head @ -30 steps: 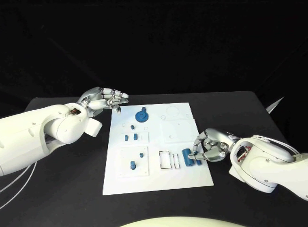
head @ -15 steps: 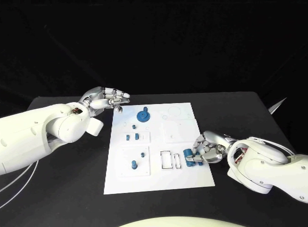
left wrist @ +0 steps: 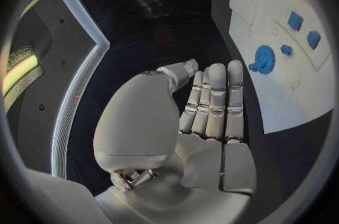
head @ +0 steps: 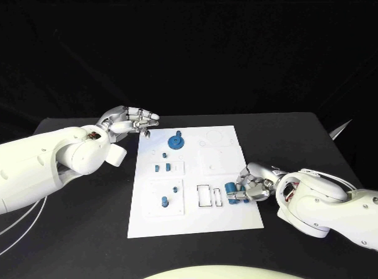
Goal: Assemble the parts on the task board
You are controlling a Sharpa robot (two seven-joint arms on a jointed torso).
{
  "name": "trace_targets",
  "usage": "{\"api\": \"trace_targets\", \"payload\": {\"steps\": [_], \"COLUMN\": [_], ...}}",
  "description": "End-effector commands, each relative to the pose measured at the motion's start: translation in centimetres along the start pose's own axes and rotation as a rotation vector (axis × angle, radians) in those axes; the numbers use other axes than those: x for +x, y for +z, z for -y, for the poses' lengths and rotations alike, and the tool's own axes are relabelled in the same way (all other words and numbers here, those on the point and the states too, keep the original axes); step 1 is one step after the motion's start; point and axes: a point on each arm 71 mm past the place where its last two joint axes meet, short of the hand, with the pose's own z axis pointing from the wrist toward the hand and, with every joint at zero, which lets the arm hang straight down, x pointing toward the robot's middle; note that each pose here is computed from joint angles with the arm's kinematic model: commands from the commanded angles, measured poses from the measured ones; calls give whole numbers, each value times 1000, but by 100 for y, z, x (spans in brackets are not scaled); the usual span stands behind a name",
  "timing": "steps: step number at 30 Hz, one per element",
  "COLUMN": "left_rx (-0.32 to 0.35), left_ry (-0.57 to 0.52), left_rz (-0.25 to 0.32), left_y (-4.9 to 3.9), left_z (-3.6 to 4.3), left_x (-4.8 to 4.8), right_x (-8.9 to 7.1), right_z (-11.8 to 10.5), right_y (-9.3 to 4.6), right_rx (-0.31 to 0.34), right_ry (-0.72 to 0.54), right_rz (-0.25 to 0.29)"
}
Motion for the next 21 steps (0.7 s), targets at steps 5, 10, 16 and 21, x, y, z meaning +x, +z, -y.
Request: {"api": "trace_targets", "payload": {"steps": [5,10,16,21], "left_rx": [5,5,4,4], "left_ry": [-10,-10,-10,-10], "left_rz": [-16,-18,-16,-16], "left_y": [-1,-1,-4,-5], "left_z": [9,10,9,9], "left_x": [17,20,16,14], "right_x": [81,115,120,106], "right_z": [-22,-61,-85,-96], "right_y": [43,51,47,35], "right_rx": [33,26,20,16], "right_ry": [-74,-74,-64,-44], "right_rz": [-12,-8,8,33]}}
